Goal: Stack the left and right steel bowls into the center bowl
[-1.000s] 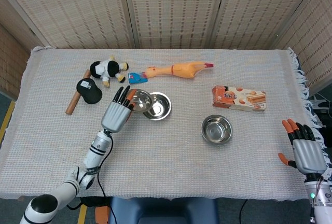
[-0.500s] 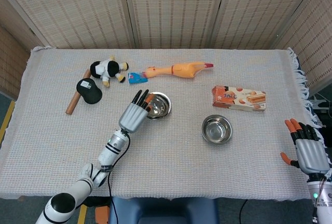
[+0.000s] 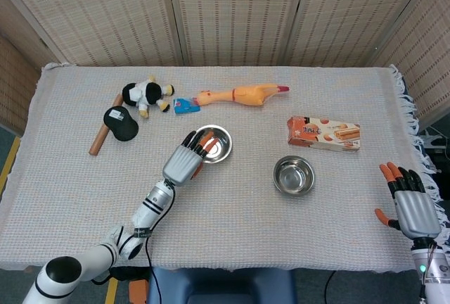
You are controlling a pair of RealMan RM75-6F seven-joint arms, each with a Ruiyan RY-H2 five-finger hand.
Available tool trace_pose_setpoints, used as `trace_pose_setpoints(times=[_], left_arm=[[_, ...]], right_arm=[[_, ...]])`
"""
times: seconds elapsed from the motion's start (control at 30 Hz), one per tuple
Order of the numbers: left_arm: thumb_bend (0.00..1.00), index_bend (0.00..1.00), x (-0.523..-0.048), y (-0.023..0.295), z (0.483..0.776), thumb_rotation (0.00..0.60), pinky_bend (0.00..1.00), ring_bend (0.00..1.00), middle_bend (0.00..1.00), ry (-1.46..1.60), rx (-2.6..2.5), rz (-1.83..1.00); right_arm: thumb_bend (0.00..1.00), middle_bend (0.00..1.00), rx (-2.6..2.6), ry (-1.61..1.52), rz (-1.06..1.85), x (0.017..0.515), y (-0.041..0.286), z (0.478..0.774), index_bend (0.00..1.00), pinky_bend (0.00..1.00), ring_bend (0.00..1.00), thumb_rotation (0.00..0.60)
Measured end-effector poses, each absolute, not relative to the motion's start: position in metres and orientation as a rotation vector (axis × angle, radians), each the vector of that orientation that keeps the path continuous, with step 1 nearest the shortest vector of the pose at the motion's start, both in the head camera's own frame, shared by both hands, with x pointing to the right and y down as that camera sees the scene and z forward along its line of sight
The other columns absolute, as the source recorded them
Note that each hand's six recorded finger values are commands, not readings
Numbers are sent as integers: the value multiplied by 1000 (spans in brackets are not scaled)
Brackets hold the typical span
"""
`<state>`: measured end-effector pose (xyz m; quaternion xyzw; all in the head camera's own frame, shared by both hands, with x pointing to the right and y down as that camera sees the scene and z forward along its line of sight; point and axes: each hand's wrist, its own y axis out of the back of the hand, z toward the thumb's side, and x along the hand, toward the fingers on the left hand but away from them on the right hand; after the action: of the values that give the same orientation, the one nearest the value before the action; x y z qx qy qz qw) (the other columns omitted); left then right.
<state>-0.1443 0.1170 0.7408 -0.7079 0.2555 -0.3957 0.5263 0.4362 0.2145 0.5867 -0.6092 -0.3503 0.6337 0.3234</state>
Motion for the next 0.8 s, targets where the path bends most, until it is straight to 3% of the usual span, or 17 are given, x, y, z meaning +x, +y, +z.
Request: trace_pose_setpoints(times=[0.13, 0.27, 0.47, 0.8], left_arm=[[487, 0, -159, 133, 720, 600, 99, 0, 0, 607, -1723, -941], [487, 0, -218, 155, 699, 600, 85, 0, 0, 597, -1693, -1042], [486, 0, -289, 185, 686, 600, 71, 0, 0, 613, -1619, -1200], [486, 0, -322, 195, 677, 600, 71, 0, 0, 653, -1617, -1231]], right_arm=[[152, 0, -1658, -859, 1610, 417, 221, 593, 0, 0, 0, 600], [152, 0, -1736, -759, 1501, 383, 225, 603, 38, 0, 0, 600], [153, 0, -1781, -656, 1414, 355, 224, 619, 253, 0, 0, 600], [175, 0, -1777, -525, 1288, 292, 203, 682, 380, 0, 0, 600]])
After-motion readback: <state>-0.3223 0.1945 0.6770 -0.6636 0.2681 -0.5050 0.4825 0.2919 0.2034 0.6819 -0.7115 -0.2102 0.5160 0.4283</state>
